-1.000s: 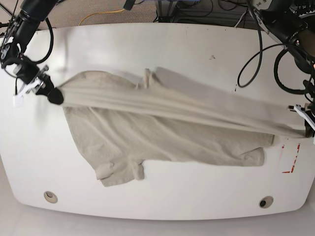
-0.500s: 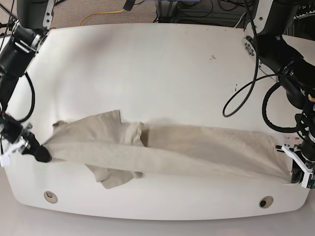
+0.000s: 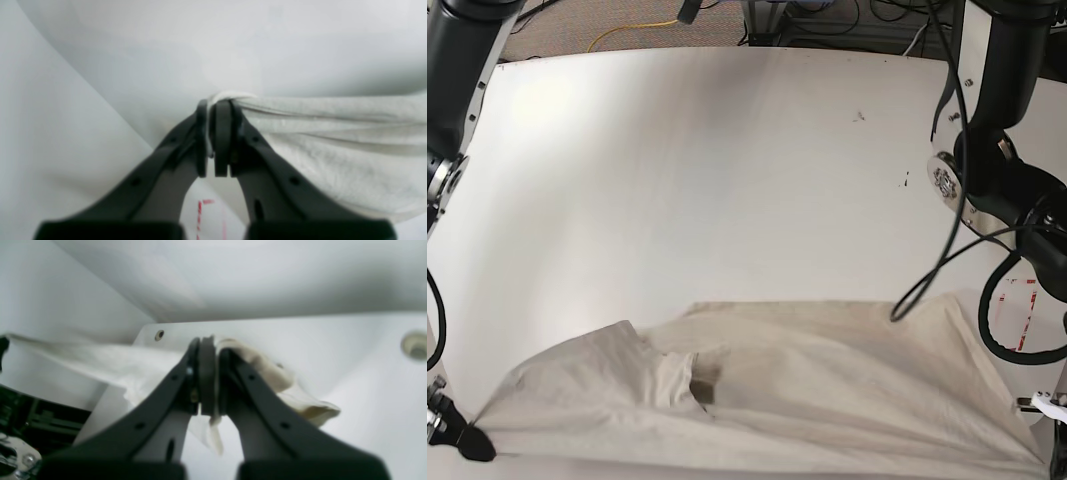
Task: Fold the T-shirt properly
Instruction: 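Swing the held shirt edge back over the shirt with both grippers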
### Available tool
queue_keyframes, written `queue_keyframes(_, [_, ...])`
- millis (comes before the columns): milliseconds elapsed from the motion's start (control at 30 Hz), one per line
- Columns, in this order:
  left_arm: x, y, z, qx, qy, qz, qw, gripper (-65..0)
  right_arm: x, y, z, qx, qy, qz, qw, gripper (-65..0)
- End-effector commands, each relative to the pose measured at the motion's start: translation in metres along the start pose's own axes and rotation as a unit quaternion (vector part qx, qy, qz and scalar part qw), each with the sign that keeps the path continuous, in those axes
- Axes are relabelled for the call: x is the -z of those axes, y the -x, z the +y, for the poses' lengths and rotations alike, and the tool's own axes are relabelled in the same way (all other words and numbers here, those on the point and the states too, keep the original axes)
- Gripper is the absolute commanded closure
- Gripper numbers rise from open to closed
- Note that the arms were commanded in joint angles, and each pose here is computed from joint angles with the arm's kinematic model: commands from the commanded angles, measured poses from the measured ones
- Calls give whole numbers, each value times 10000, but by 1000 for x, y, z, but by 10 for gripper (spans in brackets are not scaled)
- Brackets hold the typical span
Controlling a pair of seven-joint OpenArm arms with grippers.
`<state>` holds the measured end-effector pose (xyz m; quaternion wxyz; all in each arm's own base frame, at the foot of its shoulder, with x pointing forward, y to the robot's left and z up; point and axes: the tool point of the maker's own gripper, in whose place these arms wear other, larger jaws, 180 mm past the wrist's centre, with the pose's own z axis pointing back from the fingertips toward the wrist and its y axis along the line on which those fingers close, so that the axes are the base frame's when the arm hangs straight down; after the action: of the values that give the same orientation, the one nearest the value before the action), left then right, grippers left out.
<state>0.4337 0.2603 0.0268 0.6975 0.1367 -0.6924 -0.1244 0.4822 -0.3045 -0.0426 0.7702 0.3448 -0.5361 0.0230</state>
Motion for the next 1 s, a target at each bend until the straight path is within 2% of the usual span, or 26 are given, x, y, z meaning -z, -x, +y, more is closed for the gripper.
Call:
queue_keyframes(0, [-6, -44, 27, 23, -246, -544, 9982, 0, -20, -56, 29, -513, -120, -513, 9973, 0])
queue_keyframes(167, [-5, -84, 56, -110, -365, -887, 9953, 0, -37, -92, 50, -974, -18, -639, 9932, 0])
queue_keyframes(367, [3, -82, 58, -177, -263, -812, 9962, 0, -40, -92, 48, -993, 26, -607, 9932, 0])
queue_keyframes(567, [11, -32, 35, -103, -85, -278, 9995, 0, -27, -45, 16, -629, 189, -167, 9977, 0])
queue_keyframes(700, [13, 3, 15, -80, 103, 75, 9999, 0, -34, -9, -15, -147, 300, -132, 9994, 0])
queue_keyframes(967, [-5, 74, -33, -17, 645, 622, 9960, 0, -45, 63, -58, 566, 575, 178, 9966, 0])
